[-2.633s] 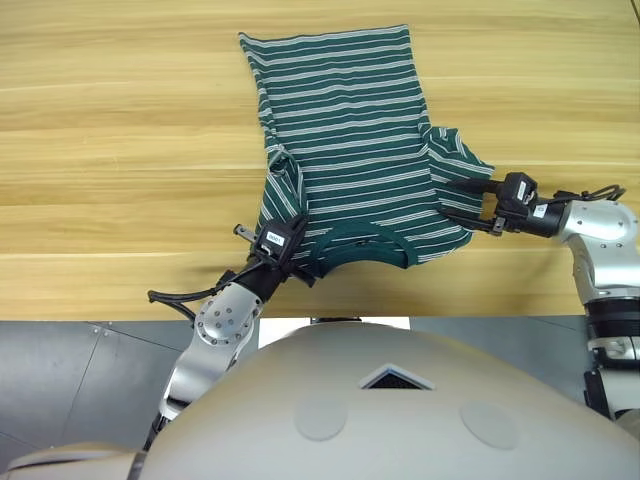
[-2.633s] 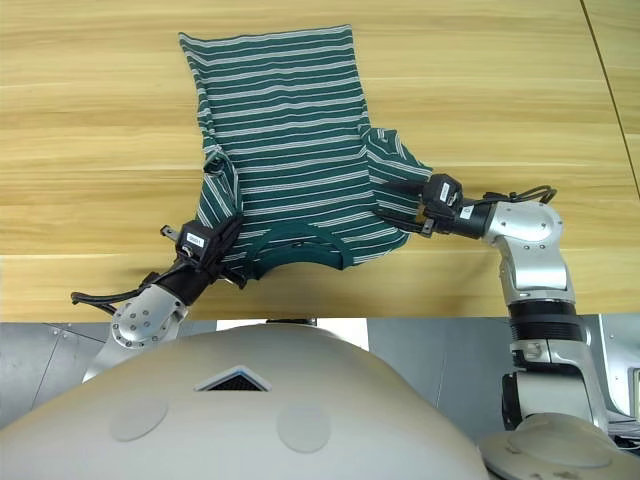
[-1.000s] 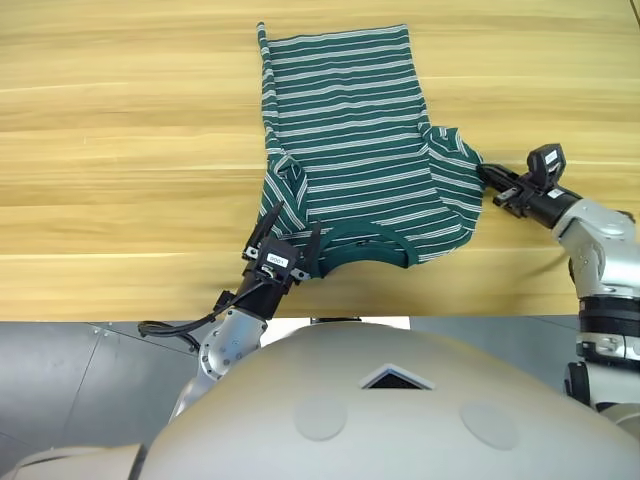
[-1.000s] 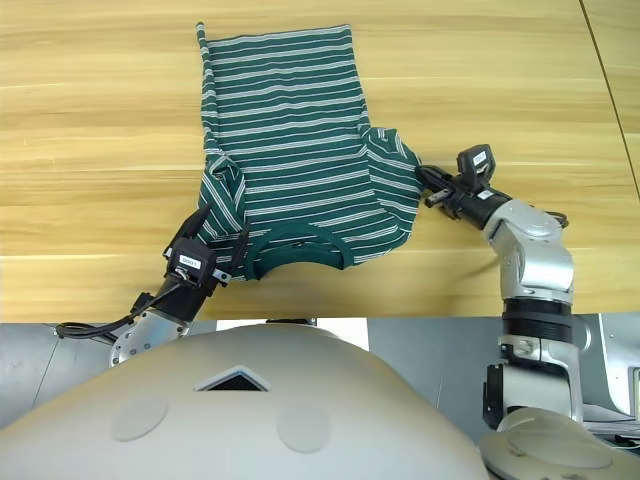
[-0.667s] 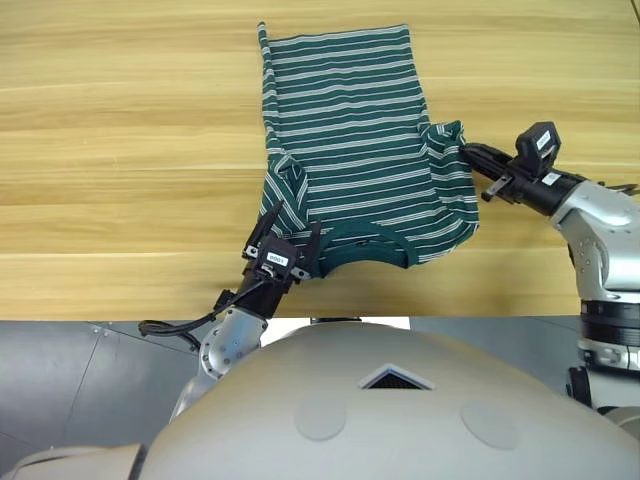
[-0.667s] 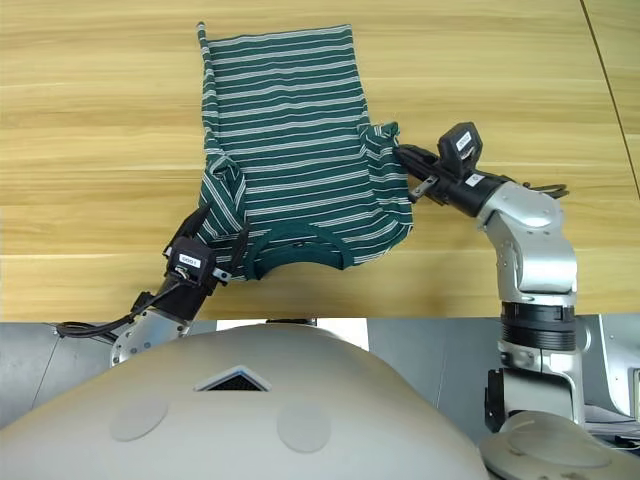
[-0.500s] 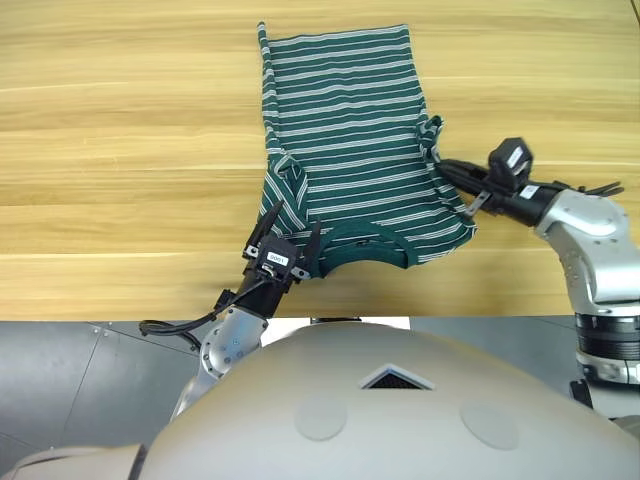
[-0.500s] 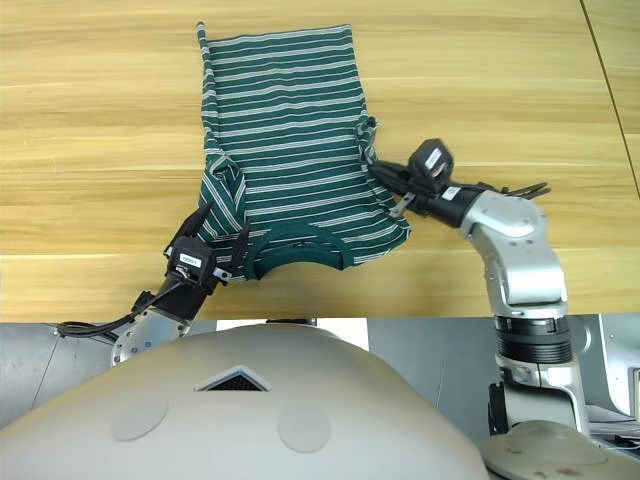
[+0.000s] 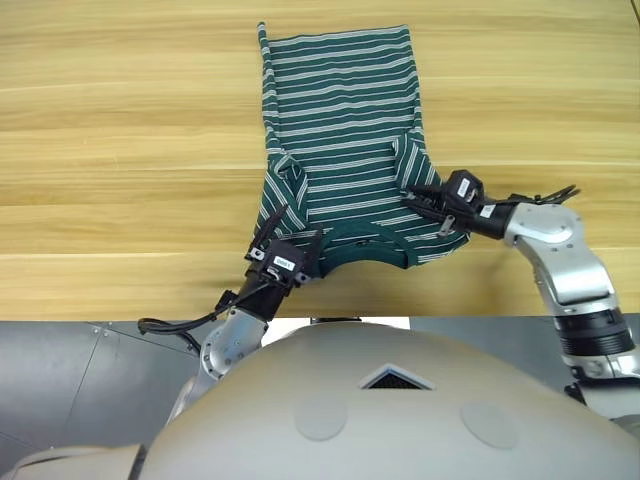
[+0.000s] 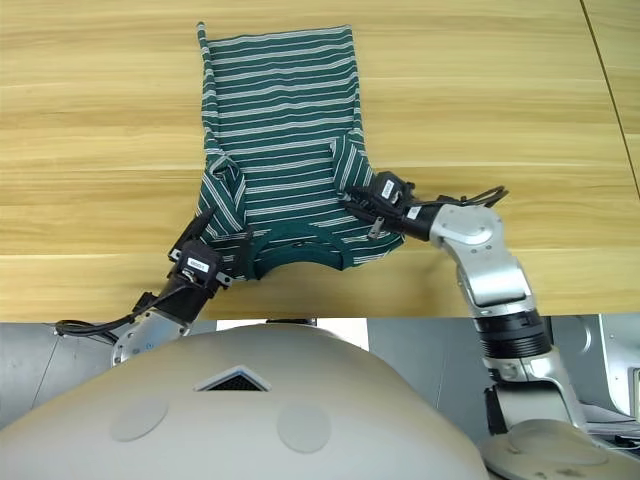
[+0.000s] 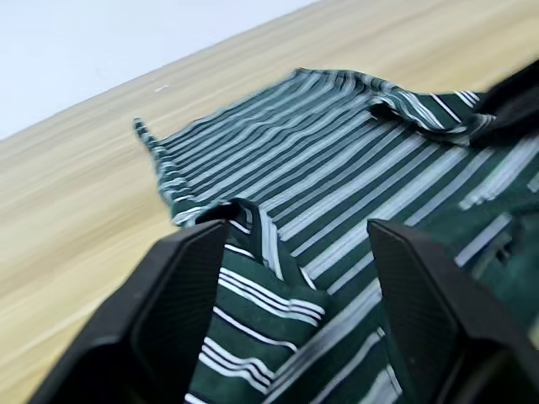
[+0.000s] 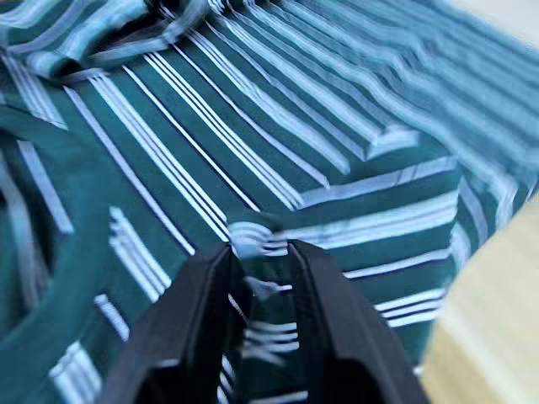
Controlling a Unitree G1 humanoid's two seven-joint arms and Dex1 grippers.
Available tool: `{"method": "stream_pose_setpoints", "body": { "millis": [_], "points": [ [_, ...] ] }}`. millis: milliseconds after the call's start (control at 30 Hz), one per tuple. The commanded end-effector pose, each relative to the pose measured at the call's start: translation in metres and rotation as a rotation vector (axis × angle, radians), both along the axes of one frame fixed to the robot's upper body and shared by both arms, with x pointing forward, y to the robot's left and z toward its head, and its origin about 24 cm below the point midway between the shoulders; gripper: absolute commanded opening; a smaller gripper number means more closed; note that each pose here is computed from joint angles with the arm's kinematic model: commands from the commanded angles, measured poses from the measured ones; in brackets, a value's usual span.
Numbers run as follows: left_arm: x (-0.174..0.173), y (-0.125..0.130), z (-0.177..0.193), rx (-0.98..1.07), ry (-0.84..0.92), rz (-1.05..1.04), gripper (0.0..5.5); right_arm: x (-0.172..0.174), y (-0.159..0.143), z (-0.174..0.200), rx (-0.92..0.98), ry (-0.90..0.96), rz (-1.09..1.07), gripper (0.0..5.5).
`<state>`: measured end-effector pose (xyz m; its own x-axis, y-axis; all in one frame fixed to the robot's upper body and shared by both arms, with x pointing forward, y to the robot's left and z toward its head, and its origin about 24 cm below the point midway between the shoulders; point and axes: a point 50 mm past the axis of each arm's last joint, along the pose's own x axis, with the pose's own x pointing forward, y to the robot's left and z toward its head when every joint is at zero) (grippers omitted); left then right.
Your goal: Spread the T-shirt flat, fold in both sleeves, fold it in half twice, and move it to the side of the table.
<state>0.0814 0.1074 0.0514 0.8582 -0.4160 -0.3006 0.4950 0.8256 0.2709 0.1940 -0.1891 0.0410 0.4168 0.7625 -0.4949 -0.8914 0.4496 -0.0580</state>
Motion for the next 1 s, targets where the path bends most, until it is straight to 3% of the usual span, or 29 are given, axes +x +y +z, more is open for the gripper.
{"method": "stream_pose_setpoints", "body": {
  "millis": [33,233,367,467,767,1000],
  "points": [
    [-0.002,0.02,-0.004,0.157,0.03,-0.059,3.47,0.0,-0.014,0.024,-0.04,-0.063,0.165,1.94],
    [-0.004,0.063,0.008,0.313,0.072,-0.24,4.59,-0.007,-0.05,0.03,-0.248,-0.058,0.392,3.14],
    [-0.007,0.068,0.011,0.346,0.125,-0.357,5.23,-0.015,-0.054,0.025,-0.302,-0.034,0.469,3.81],
    [-0.007,0.073,0.006,0.412,0.155,-0.41,5.4,-0.015,-0.055,0.019,-0.34,-0.05,0.488,4.24],
    [-0.006,0.079,-0.006,0.533,0.21,-0.483,5.4,-0.008,-0.056,0.004,-0.463,-0.108,0.524,4.24],
    [-0.007,0.082,-0.01,0.555,0.239,-0.51,5.4,-0.01,-0.05,0.004,-0.448,-0.118,0.556,3.03]
  ]
}}
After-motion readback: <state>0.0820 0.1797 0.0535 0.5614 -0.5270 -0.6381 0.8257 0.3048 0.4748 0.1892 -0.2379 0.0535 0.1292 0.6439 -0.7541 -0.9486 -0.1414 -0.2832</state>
